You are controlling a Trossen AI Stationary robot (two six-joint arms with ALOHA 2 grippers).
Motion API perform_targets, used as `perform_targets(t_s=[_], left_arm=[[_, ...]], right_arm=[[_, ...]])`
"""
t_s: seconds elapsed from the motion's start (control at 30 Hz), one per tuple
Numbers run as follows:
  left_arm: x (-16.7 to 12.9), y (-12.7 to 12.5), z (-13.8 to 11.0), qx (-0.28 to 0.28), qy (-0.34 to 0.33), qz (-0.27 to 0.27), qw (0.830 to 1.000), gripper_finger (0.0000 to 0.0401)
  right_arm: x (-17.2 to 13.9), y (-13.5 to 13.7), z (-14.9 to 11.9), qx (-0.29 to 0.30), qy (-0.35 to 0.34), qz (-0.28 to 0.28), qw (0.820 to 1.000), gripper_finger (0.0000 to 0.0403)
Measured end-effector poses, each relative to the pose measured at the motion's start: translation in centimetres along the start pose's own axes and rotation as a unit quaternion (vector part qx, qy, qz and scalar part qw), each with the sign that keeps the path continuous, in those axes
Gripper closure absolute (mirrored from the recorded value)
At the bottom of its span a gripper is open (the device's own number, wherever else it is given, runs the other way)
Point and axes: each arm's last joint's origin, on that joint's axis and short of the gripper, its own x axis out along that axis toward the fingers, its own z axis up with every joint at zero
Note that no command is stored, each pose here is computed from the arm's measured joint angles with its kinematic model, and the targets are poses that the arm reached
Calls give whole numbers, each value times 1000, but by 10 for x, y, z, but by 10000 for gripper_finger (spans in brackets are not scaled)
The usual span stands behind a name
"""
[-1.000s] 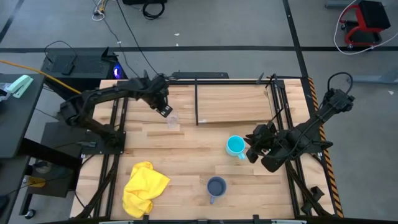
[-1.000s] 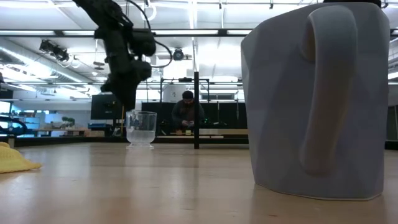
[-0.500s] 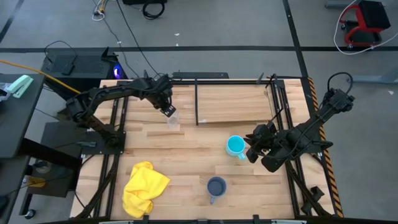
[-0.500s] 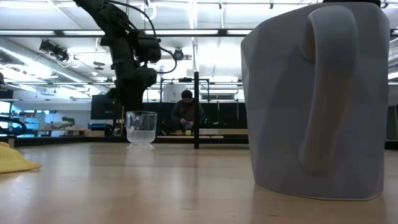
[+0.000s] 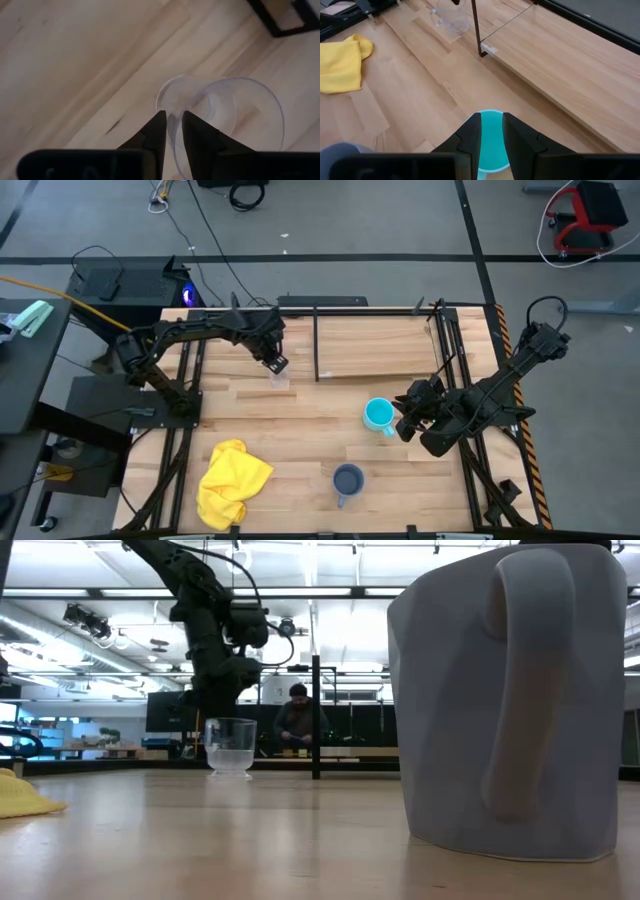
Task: Stack small to large cups/mugs on shelf
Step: Put the transparent mug on the shelf
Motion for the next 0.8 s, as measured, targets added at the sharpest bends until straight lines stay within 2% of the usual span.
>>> perform_targets(t_s=[0.43, 0.63, 0.8], left_arm=[[-1, 0, 0, -4, -3, 0, 1000, 365], [-1, 0, 0, -11, -5, -1, 1000, 391], [-1, -1, 0, -11, -5, -1, 1000, 388]], right_arm=[[0, 0, 0, 0, 0, 0, 1000, 317], [0, 0, 0, 0, 0, 0, 1000, 317], [0, 0, 0, 0, 0, 0, 1000, 317]])
